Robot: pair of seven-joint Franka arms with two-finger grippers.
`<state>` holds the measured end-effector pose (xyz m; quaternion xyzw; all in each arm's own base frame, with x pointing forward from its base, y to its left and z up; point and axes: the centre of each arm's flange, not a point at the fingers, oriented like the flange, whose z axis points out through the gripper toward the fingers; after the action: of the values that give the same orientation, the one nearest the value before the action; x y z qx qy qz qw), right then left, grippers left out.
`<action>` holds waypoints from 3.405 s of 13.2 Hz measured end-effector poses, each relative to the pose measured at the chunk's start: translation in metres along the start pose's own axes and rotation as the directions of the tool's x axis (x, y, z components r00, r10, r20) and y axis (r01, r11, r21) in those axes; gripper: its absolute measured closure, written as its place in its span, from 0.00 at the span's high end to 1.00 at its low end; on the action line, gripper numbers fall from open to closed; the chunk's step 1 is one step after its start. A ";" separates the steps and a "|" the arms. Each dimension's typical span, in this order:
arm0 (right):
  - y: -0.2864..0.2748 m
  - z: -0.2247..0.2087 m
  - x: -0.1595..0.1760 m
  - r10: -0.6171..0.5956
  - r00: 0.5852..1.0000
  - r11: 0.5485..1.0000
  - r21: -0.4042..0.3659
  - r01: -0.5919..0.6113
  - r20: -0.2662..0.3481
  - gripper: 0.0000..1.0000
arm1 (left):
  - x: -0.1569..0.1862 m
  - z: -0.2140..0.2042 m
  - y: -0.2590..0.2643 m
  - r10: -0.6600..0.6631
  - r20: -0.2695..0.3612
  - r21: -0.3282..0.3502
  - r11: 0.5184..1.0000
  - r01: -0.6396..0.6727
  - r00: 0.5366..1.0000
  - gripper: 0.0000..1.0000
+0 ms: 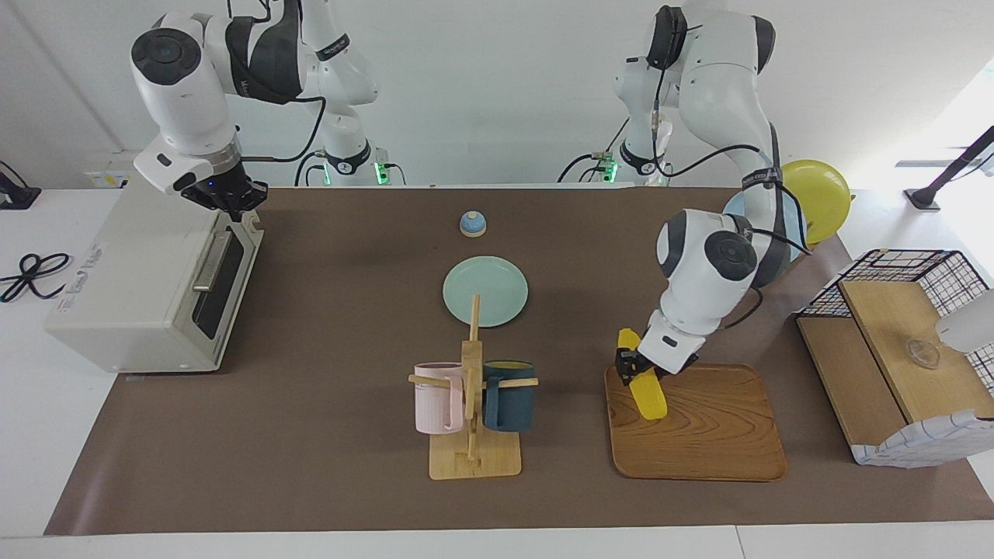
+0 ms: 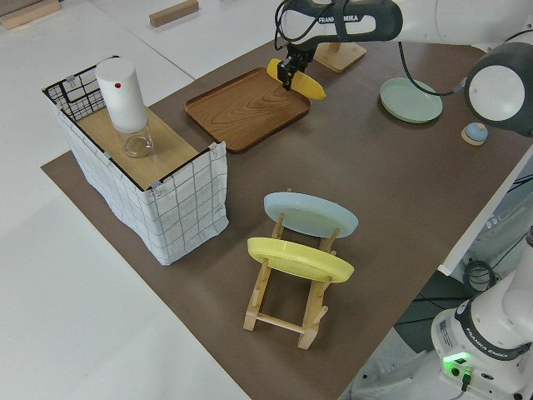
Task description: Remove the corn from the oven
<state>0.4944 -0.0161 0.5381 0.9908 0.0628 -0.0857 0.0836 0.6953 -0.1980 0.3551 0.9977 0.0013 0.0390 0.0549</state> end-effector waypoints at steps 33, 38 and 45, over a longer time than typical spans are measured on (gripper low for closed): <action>-0.045 -0.066 0.033 0.086 0.996 0.981 0.178 -0.082 -0.018 1.00 | 0.027 -0.112 -0.072 0.042 0.011 0.009 0.999 -0.042 0.999 1.00; -0.007 -0.065 0.027 0.091 0.995 0.978 0.191 -0.085 -0.027 1.00 | -0.022 -0.214 -0.093 0.014 0.101 0.040 0.999 -0.018 0.995 1.00; 0.001 -0.068 0.023 0.107 0.994 0.976 0.194 -0.098 -0.033 1.00 | -0.131 -0.291 -0.100 0.014 0.174 0.051 0.998 -0.023 0.985 1.00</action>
<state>0.5282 -0.0029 0.6005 0.9978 0.0049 -0.0656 -0.0094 0.5419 -0.0681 0.6227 0.9984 -0.0116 -0.0475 0.0281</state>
